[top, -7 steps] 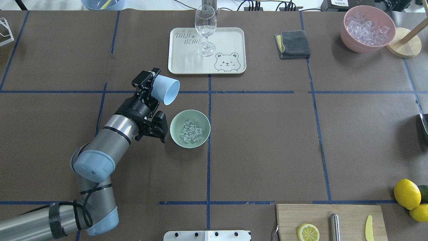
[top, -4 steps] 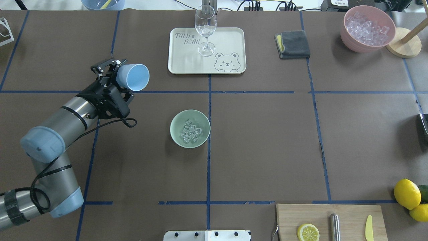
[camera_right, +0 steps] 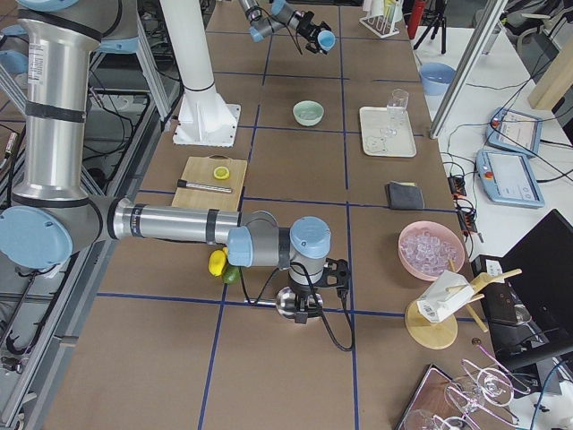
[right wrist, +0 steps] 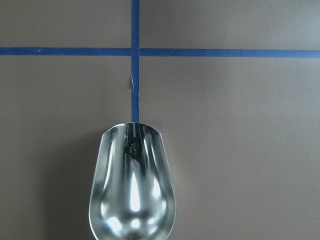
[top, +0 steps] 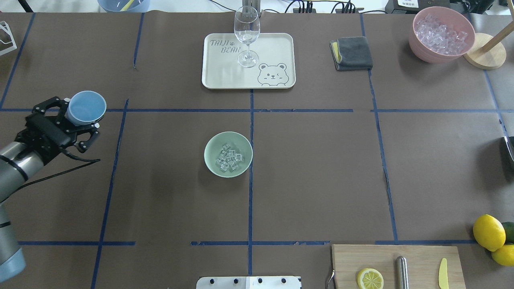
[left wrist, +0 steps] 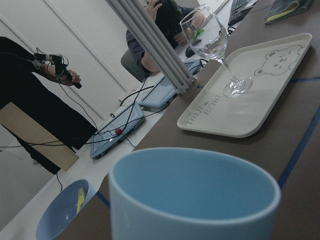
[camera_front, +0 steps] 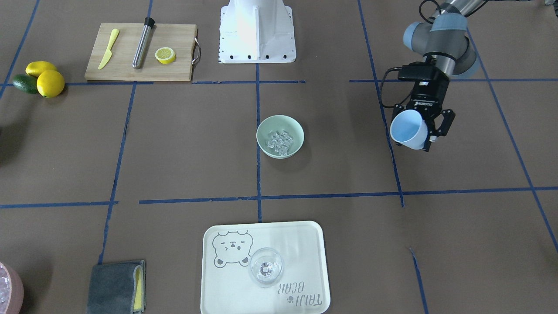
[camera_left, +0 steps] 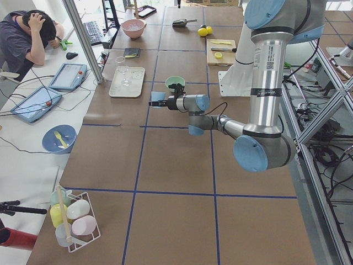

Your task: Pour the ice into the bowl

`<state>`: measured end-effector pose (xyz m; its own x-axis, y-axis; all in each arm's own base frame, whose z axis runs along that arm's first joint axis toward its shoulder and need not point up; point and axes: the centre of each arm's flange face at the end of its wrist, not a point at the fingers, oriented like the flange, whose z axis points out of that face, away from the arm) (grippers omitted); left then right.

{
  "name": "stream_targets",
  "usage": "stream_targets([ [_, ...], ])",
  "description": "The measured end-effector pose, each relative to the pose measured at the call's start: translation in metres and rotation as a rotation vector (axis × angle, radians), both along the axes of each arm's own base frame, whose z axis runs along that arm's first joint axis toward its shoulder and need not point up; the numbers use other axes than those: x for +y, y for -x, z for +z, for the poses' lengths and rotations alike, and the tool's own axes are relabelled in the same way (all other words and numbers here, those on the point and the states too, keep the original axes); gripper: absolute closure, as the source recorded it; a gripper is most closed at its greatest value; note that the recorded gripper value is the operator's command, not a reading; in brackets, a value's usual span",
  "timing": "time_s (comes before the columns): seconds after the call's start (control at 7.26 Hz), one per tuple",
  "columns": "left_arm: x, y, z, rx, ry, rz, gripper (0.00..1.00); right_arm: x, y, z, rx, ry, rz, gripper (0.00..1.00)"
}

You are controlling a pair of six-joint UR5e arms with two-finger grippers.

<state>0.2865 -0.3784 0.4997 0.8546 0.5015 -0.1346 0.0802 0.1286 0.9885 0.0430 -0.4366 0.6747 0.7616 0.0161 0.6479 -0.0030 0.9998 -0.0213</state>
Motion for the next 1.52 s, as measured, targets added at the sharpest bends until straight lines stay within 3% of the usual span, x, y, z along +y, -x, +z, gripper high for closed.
stream_targets([
  [0.14,0.014,0.024,0.028,0.128,0.074,-0.012,1.0,0.0,0.0,0.0,0.0,-0.001,0.0,0.0],
  [0.41,0.026,0.047,0.081,0.452,0.298,-0.068,1.0,0.001,0.0,-0.002,-0.001,-0.004,0.001,0.0],
  [0.69,0.024,0.058,0.117,0.63,0.395,-0.22,1.0,0.0,0.0,-0.003,-0.001,-0.008,0.0,0.0],
  [1.1,0.017,0.045,0.143,0.716,0.398,-0.365,1.0,0.0,0.0,-0.005,-0.002,-0.012,-0.001,0.0],
  [1.52,0.034,0.006,0.16,0.676,0.384,-0.375,1.0,-0.001,0.0,-0.005,-0.002,-0.014,-0.001,0.0],
])
